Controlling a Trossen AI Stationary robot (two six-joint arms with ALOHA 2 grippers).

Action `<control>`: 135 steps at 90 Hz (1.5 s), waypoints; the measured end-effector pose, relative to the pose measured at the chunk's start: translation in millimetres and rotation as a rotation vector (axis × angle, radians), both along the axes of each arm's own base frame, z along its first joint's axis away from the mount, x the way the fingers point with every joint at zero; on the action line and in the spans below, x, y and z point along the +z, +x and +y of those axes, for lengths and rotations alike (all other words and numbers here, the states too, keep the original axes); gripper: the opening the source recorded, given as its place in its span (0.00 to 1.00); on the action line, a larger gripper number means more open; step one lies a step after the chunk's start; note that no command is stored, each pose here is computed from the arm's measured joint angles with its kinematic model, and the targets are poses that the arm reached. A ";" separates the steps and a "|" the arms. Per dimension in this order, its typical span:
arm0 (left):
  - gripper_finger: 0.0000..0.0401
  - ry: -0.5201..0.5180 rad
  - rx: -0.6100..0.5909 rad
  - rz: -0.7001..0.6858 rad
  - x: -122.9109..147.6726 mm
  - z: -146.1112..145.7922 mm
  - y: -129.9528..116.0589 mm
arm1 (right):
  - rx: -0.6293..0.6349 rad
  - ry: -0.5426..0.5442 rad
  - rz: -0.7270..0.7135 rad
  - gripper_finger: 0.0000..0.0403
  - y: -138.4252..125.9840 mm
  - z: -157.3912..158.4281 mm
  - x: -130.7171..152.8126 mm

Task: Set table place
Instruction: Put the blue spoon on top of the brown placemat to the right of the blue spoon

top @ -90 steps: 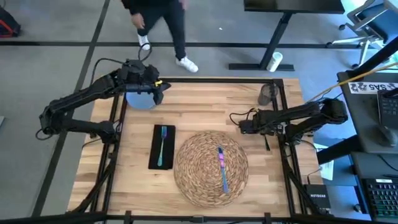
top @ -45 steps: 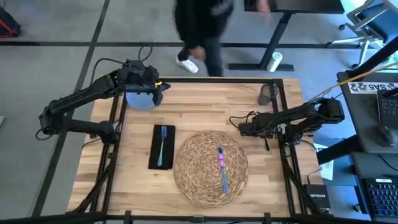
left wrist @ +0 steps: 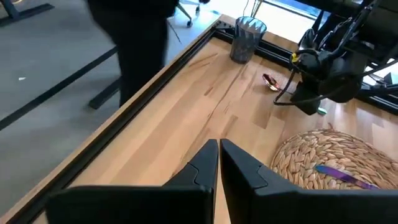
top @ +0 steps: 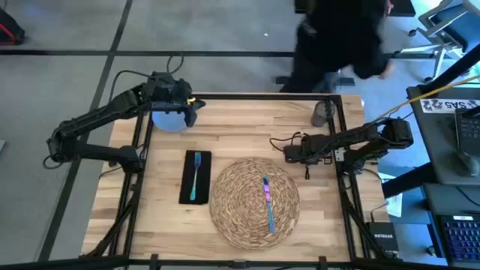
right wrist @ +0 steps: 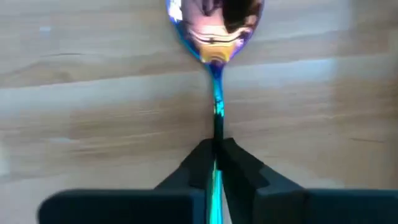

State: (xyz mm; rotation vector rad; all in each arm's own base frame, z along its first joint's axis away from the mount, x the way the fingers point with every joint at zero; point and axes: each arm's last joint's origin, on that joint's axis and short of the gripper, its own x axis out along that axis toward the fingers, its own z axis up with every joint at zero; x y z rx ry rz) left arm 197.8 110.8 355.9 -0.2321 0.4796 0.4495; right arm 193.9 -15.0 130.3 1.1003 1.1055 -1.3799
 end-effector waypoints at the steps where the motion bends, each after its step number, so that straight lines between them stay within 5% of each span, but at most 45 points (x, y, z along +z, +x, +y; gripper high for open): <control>1: 0.00 -0.001 0.001 0.000 0.0 0.0 0.0 | 0.002 -0.001 -0.010 0.01 1.3 -0.1 0.3; 17: 0.00 -0.011 0.006 -0.005 0.0 -0.2 0.1 | 0.057 -0.008 -0.151 0.02 20.7 -0.8 8.6; 76: 0.00 -0.015 0.008 -0.007 0.0 -0.2 0.1 | 0.239 0.044 -0.295 0.02 57.7 4.7 57.3; 135: 0.00 -0.019 0.010 -0.009 0.0 -0.3 0.2 | 0.065 0.078 -0.382 0.02 33.2 125.2 55.8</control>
